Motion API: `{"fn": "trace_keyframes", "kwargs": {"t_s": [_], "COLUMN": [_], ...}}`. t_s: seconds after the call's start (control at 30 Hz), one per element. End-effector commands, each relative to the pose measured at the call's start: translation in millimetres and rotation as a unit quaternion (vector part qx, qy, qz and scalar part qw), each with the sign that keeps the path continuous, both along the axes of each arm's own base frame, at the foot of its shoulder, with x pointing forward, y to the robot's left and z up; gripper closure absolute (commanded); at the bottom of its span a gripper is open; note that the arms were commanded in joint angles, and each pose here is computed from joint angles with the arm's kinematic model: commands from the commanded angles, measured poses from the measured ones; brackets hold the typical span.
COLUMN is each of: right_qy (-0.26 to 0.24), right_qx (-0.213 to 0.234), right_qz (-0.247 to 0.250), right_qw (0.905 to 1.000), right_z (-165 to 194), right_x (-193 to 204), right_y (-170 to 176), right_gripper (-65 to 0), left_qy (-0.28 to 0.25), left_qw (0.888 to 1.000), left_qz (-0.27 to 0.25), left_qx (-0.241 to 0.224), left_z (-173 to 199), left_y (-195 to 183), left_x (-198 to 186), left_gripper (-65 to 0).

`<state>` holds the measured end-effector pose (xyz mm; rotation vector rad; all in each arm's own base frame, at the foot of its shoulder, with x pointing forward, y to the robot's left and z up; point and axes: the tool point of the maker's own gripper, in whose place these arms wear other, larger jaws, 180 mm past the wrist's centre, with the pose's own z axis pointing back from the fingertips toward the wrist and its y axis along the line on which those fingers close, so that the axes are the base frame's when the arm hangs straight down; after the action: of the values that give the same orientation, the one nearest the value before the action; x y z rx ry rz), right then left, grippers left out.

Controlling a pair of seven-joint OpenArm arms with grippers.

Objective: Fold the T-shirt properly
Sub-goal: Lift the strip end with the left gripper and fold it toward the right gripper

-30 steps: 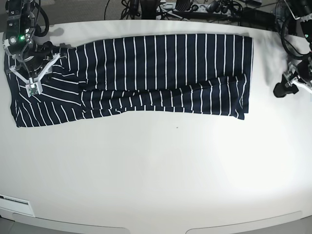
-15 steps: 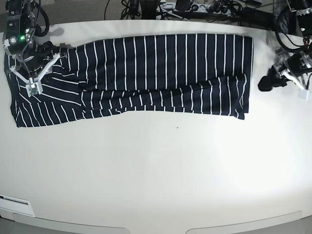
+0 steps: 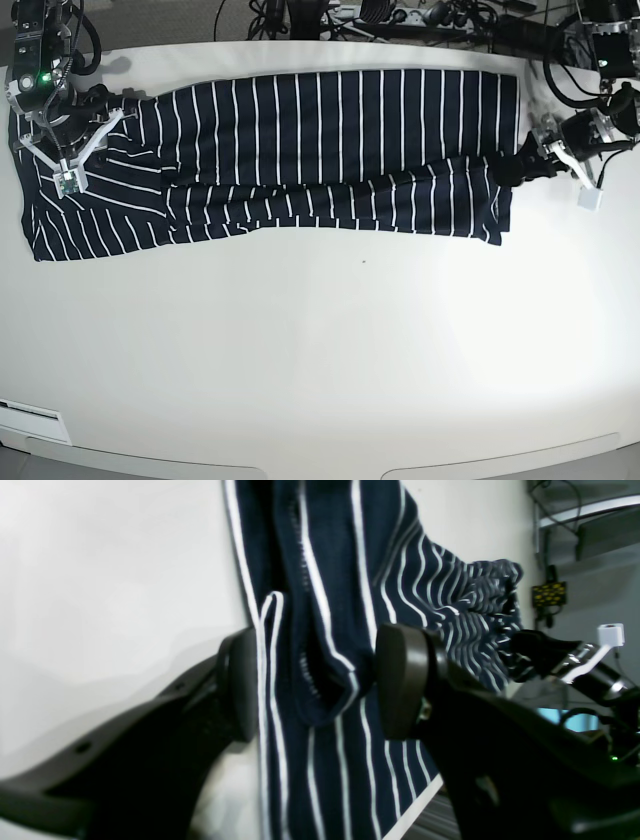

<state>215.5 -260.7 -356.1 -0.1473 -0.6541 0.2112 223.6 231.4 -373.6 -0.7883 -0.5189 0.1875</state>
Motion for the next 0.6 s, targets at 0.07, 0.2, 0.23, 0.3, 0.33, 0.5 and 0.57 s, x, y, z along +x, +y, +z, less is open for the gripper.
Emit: {"fn": "trace_keyframes", "kwargs": {"t_s": [0.07, 0.2, 0.23, 0.3, 0.33, 0.5, 0.57], "right_qy": [-0.017, -0.017, -0.018, -0.017, -0.017, -0.016, -0.016], "right_qx": [-0.008, -0.008, -0.008, -0.008, -0.008, -0.008, -0.008], "right_qz": [0.005, 0.005, 0.005, 0.005, 0.005, 0.011, 0.014], "right_qw": [0.9998, 0.9998, 0.9998, 0.9998, 0.9998, 0.9998, 0.9997], "right_z": [11, 11, 11, 11, 11, 10, 10], "right_x": [6, 6, 6, 6, 6, 6, 6], "right_y": [-2, -2, -2, -2, -2, -1, 0], "right_gripper": [-18.5, -18.5, -18.5, -18.5, -18.5, -18.5, -18.5], "left_qy": [0.053, 0.051, 0.050, 0.046, 0.045, 0.038, 0.029], "left_qw": [0.998, 0.998, 0.999, 0.999, 0.999, 0.999, 0.999], "left_qz": [-0.021, -0.017, -0.016, -0.013, -0.012, 0.000, 0.004], "left_qx": [0.031, 0.018, 0.015, 0.010, 0.011, 0.027, 0.032], "left_z": [-22, -24, -24, -24, -25, -26, -24], "left_y": [-1, -9, -11, -15, -16, -14, -12], "left_x": [-20, -20, -19, -17, -16, -4, 2], "left_gripper": [-37.1, -37.1, -37.0, -35.1, -32.3, 0.0, 0.0]}}
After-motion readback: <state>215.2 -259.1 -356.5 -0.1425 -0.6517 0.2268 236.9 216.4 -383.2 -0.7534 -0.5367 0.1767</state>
